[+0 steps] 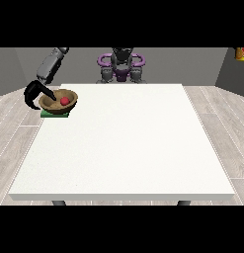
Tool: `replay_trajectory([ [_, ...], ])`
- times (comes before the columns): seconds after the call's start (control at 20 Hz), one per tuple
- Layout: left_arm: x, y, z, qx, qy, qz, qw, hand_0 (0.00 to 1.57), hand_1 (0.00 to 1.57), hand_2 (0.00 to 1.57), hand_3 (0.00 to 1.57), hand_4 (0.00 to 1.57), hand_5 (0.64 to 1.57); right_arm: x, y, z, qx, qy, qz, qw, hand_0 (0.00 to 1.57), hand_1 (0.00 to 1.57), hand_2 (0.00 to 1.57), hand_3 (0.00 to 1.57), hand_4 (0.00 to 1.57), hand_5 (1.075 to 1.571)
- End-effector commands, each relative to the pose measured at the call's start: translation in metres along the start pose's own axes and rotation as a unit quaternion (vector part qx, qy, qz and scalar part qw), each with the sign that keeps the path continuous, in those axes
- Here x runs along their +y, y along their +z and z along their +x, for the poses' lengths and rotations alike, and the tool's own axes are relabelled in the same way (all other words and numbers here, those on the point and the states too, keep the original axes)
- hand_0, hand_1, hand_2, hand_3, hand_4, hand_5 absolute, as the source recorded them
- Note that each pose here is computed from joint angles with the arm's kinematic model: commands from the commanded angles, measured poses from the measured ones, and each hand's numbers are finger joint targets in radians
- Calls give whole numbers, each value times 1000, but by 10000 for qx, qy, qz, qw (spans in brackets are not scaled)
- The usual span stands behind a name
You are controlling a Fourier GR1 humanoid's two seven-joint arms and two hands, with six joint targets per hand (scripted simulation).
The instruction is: Pick the cup and pour the ball into the bowl, then pick the bowl and place it on the pad
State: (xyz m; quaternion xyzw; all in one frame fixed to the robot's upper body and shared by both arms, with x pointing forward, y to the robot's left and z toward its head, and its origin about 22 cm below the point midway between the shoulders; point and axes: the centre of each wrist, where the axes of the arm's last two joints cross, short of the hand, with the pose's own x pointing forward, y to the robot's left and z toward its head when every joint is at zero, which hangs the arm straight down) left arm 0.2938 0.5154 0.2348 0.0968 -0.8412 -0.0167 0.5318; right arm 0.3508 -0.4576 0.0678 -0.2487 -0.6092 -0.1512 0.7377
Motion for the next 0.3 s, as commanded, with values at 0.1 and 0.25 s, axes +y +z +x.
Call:
replay_trajectory([
  [0.1, -34, -6, -10, 32, 149, -284, 9995, 0, 0, 0, 0, 1190, 1569, 1, -6, 16, 240, 255, -3, 9994, 0, 0, 0, 0, 0, 1395],
  [0.25, -23, 22, -53, 885, 4, 126, 9960, 0, 0, 0, 0, 1190, 1569, -19, -4, 28, 240, 595, 463, 9969, 0, 0, 0, 0, 200, 1375],
])
